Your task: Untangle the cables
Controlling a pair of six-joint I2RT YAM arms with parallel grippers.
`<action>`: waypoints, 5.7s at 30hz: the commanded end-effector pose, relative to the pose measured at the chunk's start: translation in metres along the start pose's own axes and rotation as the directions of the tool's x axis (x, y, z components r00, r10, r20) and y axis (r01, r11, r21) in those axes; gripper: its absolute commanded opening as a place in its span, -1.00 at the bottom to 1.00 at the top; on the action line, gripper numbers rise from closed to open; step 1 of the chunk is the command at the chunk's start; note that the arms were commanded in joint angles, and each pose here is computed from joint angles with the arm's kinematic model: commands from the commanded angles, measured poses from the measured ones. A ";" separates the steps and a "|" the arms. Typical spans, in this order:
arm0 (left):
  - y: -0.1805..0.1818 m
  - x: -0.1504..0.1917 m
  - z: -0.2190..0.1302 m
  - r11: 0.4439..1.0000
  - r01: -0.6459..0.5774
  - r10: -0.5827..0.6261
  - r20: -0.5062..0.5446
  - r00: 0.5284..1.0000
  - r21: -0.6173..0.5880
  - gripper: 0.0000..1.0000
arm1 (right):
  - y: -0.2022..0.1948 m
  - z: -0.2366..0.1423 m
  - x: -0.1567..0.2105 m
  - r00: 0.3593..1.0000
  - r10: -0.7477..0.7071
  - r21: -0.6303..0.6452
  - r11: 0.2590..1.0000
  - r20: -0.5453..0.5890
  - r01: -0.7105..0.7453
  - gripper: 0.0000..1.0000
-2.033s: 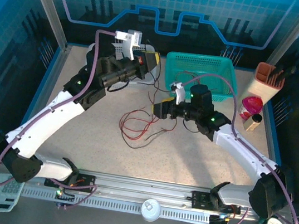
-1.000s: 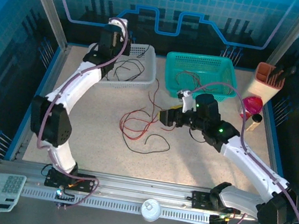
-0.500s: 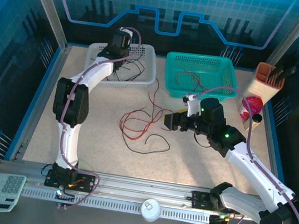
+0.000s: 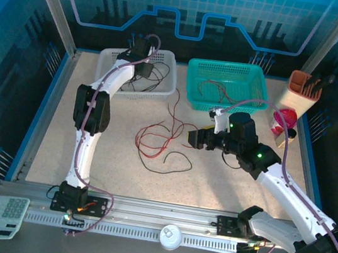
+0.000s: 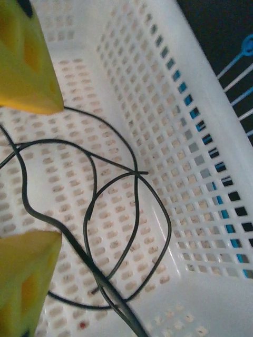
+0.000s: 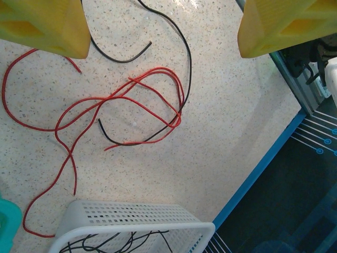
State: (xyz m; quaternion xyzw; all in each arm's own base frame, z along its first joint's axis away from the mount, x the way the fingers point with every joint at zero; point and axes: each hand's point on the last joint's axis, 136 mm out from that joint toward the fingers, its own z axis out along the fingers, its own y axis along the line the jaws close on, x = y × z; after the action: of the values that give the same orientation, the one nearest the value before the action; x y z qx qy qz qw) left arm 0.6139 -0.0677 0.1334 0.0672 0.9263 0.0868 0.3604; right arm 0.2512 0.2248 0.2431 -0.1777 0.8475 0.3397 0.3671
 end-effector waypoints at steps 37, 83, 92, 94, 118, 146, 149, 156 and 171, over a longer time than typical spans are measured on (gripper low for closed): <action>-0.128 0.125 -0.280 0.807 0.185 -0.241 0.027 0.970 0.561 0.92 | -0.060 0.044 0.157 0.897 0.366 0.358 0.895 -0.246 -0.267 0.46; -0.333 0.306 -0.234 0.718 -0.422 0.597 -0.180 0.782 0.553 -0.05 | -0.125 -0.044 0.054 0.877 0.466 0.297 0.826 0.118 -0.479 0.51; -0.332 0.306 -0.220 0.736 -0.428 0.590 -0.189 0.785 0.524 -0.23 | -0.120 -0.047 0.050 0.882 0.454 0.274 0.838 0.128 -0.472 0.51; -0.331 0.306 -0.217 0.741 -0.433 0.590 -0.190 0.785 0.513 -0.30 | -0.119 -0.047 0.050 0.881 0.454 0.267 0.840 0.132 -0.473 0.51; -0.280 0.152 -0.300 0.798 -0.332 0.342 0.075 0.937 0.503 -1.00 | -0.096 -0.042 0.030 0.903 0.411 0.147 0.892 0.127 -0.427 0.51; -0.179 -0.046 -0.457 0.681 -0.090 -0.295 0.386 0.874 0.726 -1.00 | 0.014 0.016 -0.005 0.995 0.081 -0.123 0.990 0.060 -0.073 0.58; -0.174 -0.056 -0.471 0.666 -0.095 -0.327 0.404 0.854 0.740 -1.00 | 0.018 0.018 -0.009 0.995 0.074 -0.128 0.990 0.065 -0.066 0.59; -0.171 -0.072 -0.496 0.613 -0.098 -0.393 0.410 0.823 0.784 -1.00 | 0.022 0.023 -0.023 0.993 0.070 -0.132 0.990 0.096 -0.058 0.60; -0.129 -0.103 -0.495 0.706 -0.057 -0.440 0.500 0.746 0.706 -1.00 | 0.033 0.032 -0.056 0.987 0.066 -0.148 0.988 0.148 -0.044 0.60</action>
State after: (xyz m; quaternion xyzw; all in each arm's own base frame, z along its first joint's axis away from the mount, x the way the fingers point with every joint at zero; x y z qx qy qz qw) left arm 0.3330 -0.2941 0.5047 0.1404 0.7349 -0.3541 0.5611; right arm 0.2842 0.2687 0.2656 -0.1505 0.8073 0.4178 0.3887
